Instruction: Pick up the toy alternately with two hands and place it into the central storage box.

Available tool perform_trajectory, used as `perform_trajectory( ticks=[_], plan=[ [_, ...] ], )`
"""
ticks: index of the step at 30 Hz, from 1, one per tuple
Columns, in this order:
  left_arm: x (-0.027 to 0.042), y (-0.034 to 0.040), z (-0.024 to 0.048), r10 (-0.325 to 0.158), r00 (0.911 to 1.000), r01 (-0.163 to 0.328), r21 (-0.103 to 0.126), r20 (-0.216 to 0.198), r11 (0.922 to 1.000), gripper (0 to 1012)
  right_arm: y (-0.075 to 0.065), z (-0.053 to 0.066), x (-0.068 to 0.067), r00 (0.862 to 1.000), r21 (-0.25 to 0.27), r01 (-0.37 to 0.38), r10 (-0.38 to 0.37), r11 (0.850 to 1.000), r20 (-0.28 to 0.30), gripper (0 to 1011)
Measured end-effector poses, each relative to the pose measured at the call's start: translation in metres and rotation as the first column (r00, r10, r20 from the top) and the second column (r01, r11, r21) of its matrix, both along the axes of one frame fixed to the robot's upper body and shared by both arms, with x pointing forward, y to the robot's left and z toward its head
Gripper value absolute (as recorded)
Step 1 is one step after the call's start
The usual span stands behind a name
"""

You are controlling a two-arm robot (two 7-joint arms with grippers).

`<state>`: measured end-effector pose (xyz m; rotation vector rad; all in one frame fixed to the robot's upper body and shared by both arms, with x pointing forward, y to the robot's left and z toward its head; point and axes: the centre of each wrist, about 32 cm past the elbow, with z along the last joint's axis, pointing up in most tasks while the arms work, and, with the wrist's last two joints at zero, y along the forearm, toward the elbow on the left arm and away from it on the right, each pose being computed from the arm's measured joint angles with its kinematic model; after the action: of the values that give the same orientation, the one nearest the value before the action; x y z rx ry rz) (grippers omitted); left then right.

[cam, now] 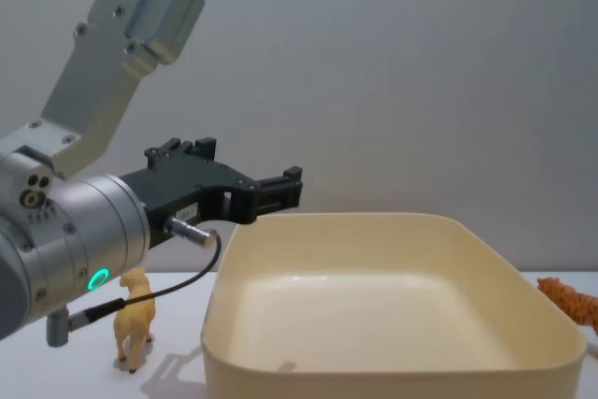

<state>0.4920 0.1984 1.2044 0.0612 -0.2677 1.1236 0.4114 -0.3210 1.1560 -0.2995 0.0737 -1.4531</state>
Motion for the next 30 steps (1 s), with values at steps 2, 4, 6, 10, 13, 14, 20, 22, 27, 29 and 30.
perform_trajectory(
  ticks=[2, 4, 6, 10, 13, 14, 20, 22, 27, 29, 30],
  plan=[
    [0.0000, 0.0000, 0.0000, 0.000, 1.0000, 0.000, 0.000, 0.000, 1.0000, 1001, 0.001, -0.002, 0.002, 1.000, 0.000, -0.004, 0.004, 1.000, -0.007, 1001],
    [0.0000, 0.0000, 0.0000, 0.000, 1.0000, 0.000, 0.000, 0.000, 1.0000, 1001, 0.001, -0.005, 0.006, 1.000, 0.000, -0.007, 0.007, 1.000, -0.013, 1001],
    [0.0000, 0.0000, 0.0000, 0.000, 1.0000, 0.000, 0.000, 0.000, 1.0000, 1001, 0.002, -0.007, 0.008, 1.000, 0.000, -0.011, 0.011, 1.000, -0.017, 994],
    [0.0000, 0.0000, 0.0000, 0.000, 1.0000, 0.000, 0.000, 0.000, 1.0000, 1001, 0.003, -0.009, 0.012, 1.000, 0.000, -0.018, 0.018, 1.000, -0.023, 916],
    [0.0000, 0.0000, 0.0000, 0.000, 1.0000, 0.000, 0.000, 0.000, 1.0000, 1001, 0.004, -0.011, 0.015, 0.999, 0.000, -0.022, 0.022, 1.000, -0.027, 836],
    [0.0000, 0.0000, 0.0000, 0.000, 1.0000, 0.000, 0.000, 0.000, 1.0000, 1001, 0.004, -0.012, 0.015, 0.999, 0.000, -0.022, 0.022, 1.000, -0.028, 817],
    [0.0000, 0.0000, 0.0000, 0.000, 1.0000, 0.000, 0.000, 0.000, 1.0000, 1001, 0.005, -0.013, 0.018, 0.999, 0.000, -0.027, 0.027, 1.000, -0.033, 628],
    [0.0000, 0.0000, 0.0000, 0.000, 1.0000, 0.000, 0.000, 0.000, 1.0000, 1001, 0.005, -0.014, 0.018, 0.999, 0.000, -0.028, 0.028, 1.000, -0.034, 570],
    [0.0000, 0.0000, 0.0000, 0.000, 1.0000, 0.000, 0.000, 0.000, 1.0000, 1001, 0.005, -0.015, 0.020, 0.999, 0.001, -0.031, 0.031, 1.000, -0.037, 418],
    [0.0000, 0.0000, 0.0000, 0.000, 1.0000, 0.000, 0.000, 0.000, 1.0000, 1001, 0.006, -0.015, 0.020, 0.999, 0.001, -0.031, 0.031, 1.000, -0.038, 368],
    [0.0000, 0.0000, 0.0000, 0.000, 1.0000, 0.000, 0.000, 0.000, 1.0000, 1001, 0.006, -0.015, 0.021, 0.999, 0.001, -0.031, 0.031, 1.000, -0.038, 319]
  ],
)
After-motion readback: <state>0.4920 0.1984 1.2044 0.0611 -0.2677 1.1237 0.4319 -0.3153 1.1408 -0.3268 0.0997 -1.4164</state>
